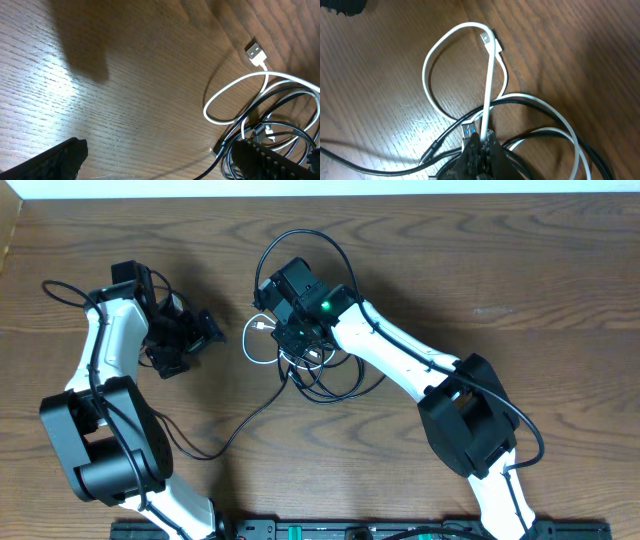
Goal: Untangle cables
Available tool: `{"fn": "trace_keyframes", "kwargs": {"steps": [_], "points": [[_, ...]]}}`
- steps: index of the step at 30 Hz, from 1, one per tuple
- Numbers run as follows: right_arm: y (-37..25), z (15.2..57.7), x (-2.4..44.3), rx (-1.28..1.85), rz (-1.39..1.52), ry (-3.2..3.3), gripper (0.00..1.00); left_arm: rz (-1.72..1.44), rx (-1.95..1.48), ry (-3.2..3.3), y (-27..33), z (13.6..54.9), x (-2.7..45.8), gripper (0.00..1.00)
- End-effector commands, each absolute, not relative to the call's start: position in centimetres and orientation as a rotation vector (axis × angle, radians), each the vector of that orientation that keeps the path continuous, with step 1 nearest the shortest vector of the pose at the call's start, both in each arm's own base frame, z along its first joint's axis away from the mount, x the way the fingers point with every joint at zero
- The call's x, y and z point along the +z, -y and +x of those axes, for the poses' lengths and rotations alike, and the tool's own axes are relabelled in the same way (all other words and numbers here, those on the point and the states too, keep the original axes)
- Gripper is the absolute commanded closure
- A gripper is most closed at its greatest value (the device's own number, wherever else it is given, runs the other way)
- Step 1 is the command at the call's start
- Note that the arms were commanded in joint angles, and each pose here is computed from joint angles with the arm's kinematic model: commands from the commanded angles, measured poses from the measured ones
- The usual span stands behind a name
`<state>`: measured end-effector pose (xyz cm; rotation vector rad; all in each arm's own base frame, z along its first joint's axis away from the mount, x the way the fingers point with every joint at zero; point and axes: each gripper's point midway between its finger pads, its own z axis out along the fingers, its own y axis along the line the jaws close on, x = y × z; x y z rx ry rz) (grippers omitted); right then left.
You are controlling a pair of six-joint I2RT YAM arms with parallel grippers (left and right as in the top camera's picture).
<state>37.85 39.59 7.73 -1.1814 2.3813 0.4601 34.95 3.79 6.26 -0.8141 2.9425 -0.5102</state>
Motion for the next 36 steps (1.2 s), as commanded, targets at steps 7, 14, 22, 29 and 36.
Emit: {"fn": "trace_keyframes", "kwargs": {"steps": [7, 14, 22, 29, 36], "points": [[-40.1, 37.9, 17.4, 0.517, -1.123, -2.180, 0.99, -0.843, -0.493, -2.950, -4.1, 34.7, 5.9, 0.02], [-38.9, 38.9, 24.4, 0.462, -0.999, -2.043, 0.99, -0.843, -0.493, -2.950, -4.1, 34.7, 5.9, 0.02], [-33.0, 40.2, 33.3, 0.209, -0.723, -1.931, 0.99, -0.843, -0.493, -2.950, -4.1, 34.7, 5.9, 0.02], [-28.5, 39.9, 42.1, 0.117, -0.481, -1.751, 0.99, -0.842, -0.493, -2.950, -4.1, 34.7, 5.9, 0.02], [-23.3, 39.7, 49.7, 0.053, -0.193, -1.567, 0.99, -0.843, -0.493, -2.950, -4.1, 34.7, 5.9, 0.02]]}}
